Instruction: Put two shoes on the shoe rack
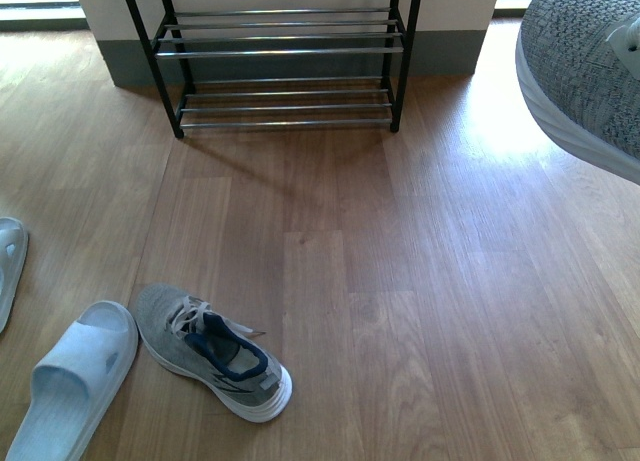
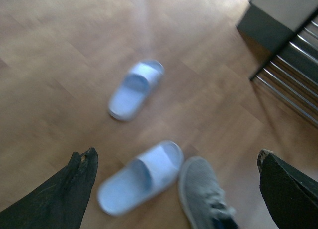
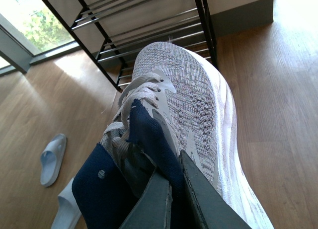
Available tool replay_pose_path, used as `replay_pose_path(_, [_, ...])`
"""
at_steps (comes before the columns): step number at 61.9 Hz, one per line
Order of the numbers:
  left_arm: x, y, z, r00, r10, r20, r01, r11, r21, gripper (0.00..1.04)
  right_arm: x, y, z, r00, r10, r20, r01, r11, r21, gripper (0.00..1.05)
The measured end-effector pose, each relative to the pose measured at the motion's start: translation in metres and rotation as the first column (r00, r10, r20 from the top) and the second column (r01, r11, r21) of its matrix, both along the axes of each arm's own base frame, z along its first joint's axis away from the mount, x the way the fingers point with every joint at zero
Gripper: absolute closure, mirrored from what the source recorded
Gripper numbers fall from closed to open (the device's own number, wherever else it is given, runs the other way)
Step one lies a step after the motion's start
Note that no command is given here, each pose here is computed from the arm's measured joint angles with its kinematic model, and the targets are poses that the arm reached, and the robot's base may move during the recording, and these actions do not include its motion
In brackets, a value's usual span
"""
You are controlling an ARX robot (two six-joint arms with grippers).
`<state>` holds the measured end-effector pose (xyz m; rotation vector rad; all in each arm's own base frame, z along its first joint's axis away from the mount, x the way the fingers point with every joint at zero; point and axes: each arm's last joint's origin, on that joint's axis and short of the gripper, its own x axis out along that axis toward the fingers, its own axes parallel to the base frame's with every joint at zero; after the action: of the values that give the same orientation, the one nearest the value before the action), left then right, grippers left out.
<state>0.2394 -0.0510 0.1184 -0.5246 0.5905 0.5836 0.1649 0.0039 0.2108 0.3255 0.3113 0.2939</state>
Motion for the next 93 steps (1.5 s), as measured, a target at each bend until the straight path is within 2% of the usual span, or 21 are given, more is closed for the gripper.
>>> replay_pose_path(5, [0.026, -0.018, -0.044, 0.990, -0.038, -0.139, 0.033, 0.999, -0.033, 0.09, 0.000, 0.000, 0.000, 1.000, 0.000, 0.000, 0.000, 1.000, 0.000, 1.03])
replay_pose_path(14, [0.053, -0.044, -0.127, 0.930, -0.108, -0.352, 0.074, 0.991, -0.109, 0.09, 0.000, 0.000, 0.000, 1.000, 0.000, 0.000, 0.000, 1.000, 0.000, 1.03])
replay_pose_path(25, [0.072, -0.065, -0.203, 0.870, -0.223, -0.439, 0.116, 0.959, -0.258, 0.09, 0.000, 0.000, 0.000, 1.000, 0.000, 0.000, 0.000, 1.000, 0.000, 1.03])
replay_pose_path(31, [0.079, -0.071, -0.222, 0.860, -0.235, -0.454, 0.108, 0.951, -0.288, 0.09, 0.000, 0.000, 0.000, 1.000, 0.000, 0.000, 0.000, 1.000, 0.000, 1.03])
replay_pose_path(51, [0.090, -0.077, -0.261, 0.840, -0.246, -0.484, 0.091, 0.943, -0.321, 0.09, 0.000, 0.000, 0.000, 1.000, -0.001, 0.000, 0.001, 1.000, 0.000, 1.03])
replay_pose_path(57, [0.091, -0.077, -0.265, 0.835, -0.237, -0.496, 0.085, 0.947, -0.309, 0.22, 0.000, 0.000, 0.000, 1.000, 0.000, 0.000, 0.000, 1.000, 0.000, 1.03])
replay_pose_path(66, [0.091, -0.078, -0.265, 0.843, -0.224, -0.489, 0.078, 0.950, -0.301, 0.47, 0.000, 0.000, 0.000, 1.000, 0.000, 0.000, 0.000, 1.000, 0.000, 1.03])
replay_pose_path(89, [0.086, -0.073, -0.260, 0.866, -0.166, -0.471, 0.035, 0.961, -0.275, 1.01, 0.000, 0.000, 0.000, 1.000, 0.000, 0.000, 0.000, 1.000, 0.000, 1.03])
replay_pose_path(93, [0.085, -0.065, -0.250, 0.874, -0.139, -0.465, 0.022, 0.969, -0.247, 1.03, 0.000, 0.000, 0.000, 1.000, 0.000, 0.000, 0.000, 1.000, 0.000, 1.03])
